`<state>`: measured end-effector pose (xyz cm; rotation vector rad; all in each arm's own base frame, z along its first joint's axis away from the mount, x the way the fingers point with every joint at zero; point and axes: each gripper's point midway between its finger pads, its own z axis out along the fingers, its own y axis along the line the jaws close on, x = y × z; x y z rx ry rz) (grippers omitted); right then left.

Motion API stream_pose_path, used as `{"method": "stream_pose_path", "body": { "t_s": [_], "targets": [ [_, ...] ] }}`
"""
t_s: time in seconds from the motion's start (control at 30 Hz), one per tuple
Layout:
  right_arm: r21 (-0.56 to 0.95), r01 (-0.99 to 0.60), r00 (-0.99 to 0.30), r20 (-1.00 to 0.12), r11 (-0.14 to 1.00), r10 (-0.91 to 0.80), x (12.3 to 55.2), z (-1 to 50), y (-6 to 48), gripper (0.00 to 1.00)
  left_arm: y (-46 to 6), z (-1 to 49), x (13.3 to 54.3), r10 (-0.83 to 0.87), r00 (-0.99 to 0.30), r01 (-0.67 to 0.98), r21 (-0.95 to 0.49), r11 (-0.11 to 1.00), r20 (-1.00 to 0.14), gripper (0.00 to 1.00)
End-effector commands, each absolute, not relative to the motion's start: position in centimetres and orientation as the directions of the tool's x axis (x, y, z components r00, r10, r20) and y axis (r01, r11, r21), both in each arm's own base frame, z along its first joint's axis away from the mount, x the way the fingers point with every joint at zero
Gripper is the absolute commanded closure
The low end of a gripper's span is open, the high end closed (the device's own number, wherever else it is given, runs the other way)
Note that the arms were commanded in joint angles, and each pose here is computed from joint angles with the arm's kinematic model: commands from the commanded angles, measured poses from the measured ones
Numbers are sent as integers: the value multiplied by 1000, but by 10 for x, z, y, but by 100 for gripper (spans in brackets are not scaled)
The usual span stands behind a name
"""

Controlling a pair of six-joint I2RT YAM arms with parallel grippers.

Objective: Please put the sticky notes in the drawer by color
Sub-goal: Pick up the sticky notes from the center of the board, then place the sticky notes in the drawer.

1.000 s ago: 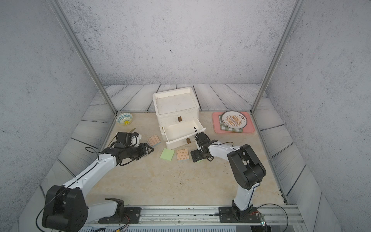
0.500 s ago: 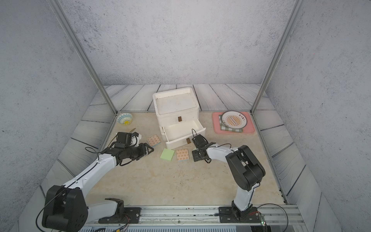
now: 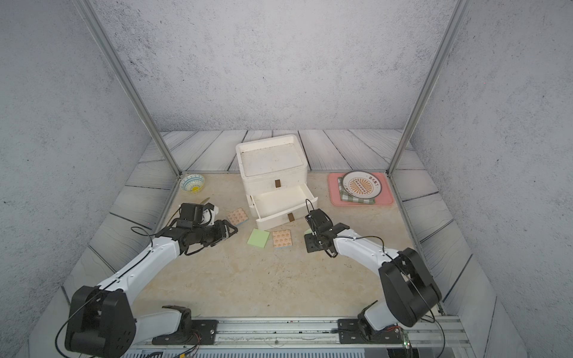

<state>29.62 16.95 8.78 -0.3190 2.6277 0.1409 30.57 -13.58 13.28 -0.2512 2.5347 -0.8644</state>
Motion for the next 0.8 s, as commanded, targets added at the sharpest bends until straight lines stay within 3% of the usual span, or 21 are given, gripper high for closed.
{"method": "stream_pose_path", "body": {
  "t_s": [0.0, 0.3, 0.77],
  "targets": [
    [85, -252, -833, -525, 964, -172, 290, 138, 169, 35, -139, 143, 312, -306, -877, -9, -626, 780, -369, 42],
    [148, -327, -757, -633, 933, -165, 315, 231, 197, 35, -142, 147, 317, -315, -873, -5, -641, 768, -371, 42],
    [179, -381, -703, -694, 907, -158, 414, 219, 271, 35, -142, 153, 320, -306, -871, 7, -633, 774, -384, 42]
  ]
}}
